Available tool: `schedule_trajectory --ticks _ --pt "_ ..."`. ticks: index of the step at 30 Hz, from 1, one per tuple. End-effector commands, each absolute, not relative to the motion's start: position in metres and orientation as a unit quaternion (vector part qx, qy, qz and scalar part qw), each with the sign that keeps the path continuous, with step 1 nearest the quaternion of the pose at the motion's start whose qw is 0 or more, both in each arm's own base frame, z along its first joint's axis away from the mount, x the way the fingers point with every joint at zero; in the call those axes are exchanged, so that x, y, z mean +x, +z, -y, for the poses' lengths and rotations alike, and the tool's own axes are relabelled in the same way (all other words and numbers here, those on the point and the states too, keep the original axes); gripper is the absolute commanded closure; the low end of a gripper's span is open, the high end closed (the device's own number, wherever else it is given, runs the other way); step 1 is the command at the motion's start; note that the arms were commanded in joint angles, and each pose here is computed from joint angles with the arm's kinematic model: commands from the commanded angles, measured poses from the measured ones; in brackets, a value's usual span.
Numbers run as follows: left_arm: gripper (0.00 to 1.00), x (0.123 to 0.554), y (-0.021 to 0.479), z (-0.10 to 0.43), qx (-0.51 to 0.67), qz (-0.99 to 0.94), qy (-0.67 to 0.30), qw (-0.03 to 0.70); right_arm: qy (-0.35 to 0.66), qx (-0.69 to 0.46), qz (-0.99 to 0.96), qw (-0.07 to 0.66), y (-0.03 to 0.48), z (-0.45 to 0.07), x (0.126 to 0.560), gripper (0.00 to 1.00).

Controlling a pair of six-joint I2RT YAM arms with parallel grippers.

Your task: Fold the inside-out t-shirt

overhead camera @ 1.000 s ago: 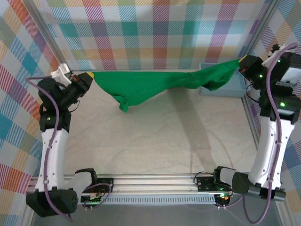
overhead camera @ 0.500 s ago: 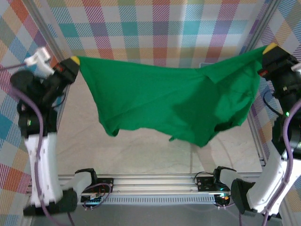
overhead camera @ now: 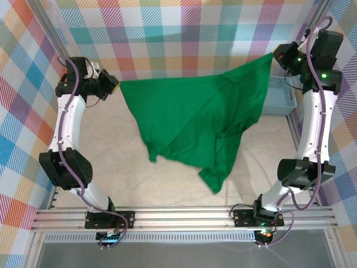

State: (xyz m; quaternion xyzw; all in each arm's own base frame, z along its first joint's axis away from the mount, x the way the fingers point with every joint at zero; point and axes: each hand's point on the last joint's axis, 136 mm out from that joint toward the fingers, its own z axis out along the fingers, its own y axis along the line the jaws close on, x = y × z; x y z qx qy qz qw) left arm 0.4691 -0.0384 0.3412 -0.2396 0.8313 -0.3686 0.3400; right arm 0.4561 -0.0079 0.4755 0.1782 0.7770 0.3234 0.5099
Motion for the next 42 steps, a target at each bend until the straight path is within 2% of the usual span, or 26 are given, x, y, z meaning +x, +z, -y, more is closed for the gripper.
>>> schedule_trajectory --ticks 1,7,11,18,25,31,36,42 --pt "1.00 0.466 0.404 0.035 -0.212 -0.797 -0.371 0.426 0.354 0.114 -0.716 0.591 0.555 -0.006 0.438 1.00" --pt "1.00 0.467 0.466 0.016 -0.192 -0.754 -0.360 0.515 0.350 0.090 -0.681 0.637 0.595 -0.005 0.433 1.00" --pt "1.00 0.462 0.491 0.015 -0.168 -0.743 -0.351 0.545 0.356 0.073 -0.674 0.643 0.605 -0.010 0.429 1.00" --pt "1.00 0.426 0.478 0.017 -0.165 -0.750 -0.334 0.547 0.366 0.067 -0.713 0.594 0.562 -0.024 0.418 1.00" --pt "1.00 0.359 0.488 0.020 -0.158 -0.736 -0.315 0.577 0.340 0.045 -0.701 0.625 0.582 -0.033 0.357 1.00" --pt "1.00 0.323 0.497 0.020 -0.159 -0.722 -0.303 0.601 0.322 0.057 -0.685 0.651 0.593 -0.031 0.325 1.00" --pt "1.00 0.335 0.490 0.018 -0.164 -0.731 -0.300 0.590 0.325 0.057 -0.677 0.658 0.597 -0.030 0.330 1.00" --pt "1.00 0.381 0.470 0.015 -0.178 -0.749 -0.313 0.556 0.338 0.058 -0.685 0.643 0.586 -0.025 0.375 1.00"
